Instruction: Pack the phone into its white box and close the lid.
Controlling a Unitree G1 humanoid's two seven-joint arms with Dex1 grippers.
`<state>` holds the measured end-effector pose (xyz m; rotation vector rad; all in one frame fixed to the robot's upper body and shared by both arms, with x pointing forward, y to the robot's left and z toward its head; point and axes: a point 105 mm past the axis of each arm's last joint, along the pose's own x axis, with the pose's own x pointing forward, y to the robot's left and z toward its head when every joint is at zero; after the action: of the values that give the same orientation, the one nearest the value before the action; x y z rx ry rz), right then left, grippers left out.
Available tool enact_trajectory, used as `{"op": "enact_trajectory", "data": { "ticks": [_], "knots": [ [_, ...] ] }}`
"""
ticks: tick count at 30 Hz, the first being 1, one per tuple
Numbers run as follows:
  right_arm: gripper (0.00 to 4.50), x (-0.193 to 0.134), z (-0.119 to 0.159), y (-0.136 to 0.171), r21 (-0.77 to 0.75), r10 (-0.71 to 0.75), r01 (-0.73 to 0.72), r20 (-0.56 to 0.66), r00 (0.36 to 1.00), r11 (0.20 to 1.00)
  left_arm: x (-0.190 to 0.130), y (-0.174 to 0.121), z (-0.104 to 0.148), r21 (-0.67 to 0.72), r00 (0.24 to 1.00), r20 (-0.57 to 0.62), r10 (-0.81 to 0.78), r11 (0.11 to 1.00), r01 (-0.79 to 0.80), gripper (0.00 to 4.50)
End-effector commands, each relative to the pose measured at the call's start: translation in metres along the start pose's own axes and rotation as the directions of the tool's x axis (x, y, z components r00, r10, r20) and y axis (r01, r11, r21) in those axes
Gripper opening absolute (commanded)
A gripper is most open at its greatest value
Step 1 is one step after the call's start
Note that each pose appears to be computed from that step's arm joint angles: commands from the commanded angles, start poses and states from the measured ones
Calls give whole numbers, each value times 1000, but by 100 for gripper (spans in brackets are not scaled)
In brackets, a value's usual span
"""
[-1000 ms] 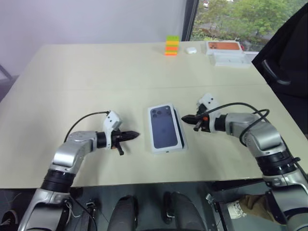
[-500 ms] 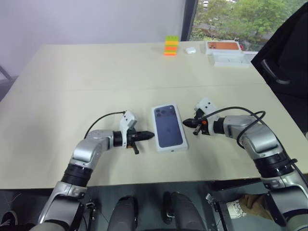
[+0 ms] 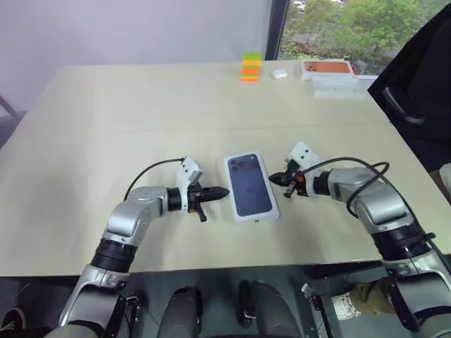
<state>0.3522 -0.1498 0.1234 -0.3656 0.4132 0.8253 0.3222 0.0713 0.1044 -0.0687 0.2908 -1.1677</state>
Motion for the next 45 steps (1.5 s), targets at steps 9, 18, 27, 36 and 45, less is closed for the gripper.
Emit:
{"op": "enact_trajectory", "data": {
  "ticks": [9,18,27,36,45],
  "knots": [
    [6,-9,14,-8,-77,-36,40,47,998,996,4,-4,22,43,996,84,4,999,-7,0],
    [6,-11,19,9,-102,62,-56,55,997,993,1,-5,39,26,987,158,9,1000,-14,0],
    [6,-13,27,-14,-150,-56,67,76,996,986,-6,1,31,45,994,105,41,998,-45,0],
    [6,-11,45,-19,-149,-78,100,143,987,984,-11,9,10,19,996,45,77,997,-77,0],
    [6,-5,16,-12,-184,-63,68,31,997,981,1,9,-8,54,995,-52,86,995,-83,0]
  ]
}}
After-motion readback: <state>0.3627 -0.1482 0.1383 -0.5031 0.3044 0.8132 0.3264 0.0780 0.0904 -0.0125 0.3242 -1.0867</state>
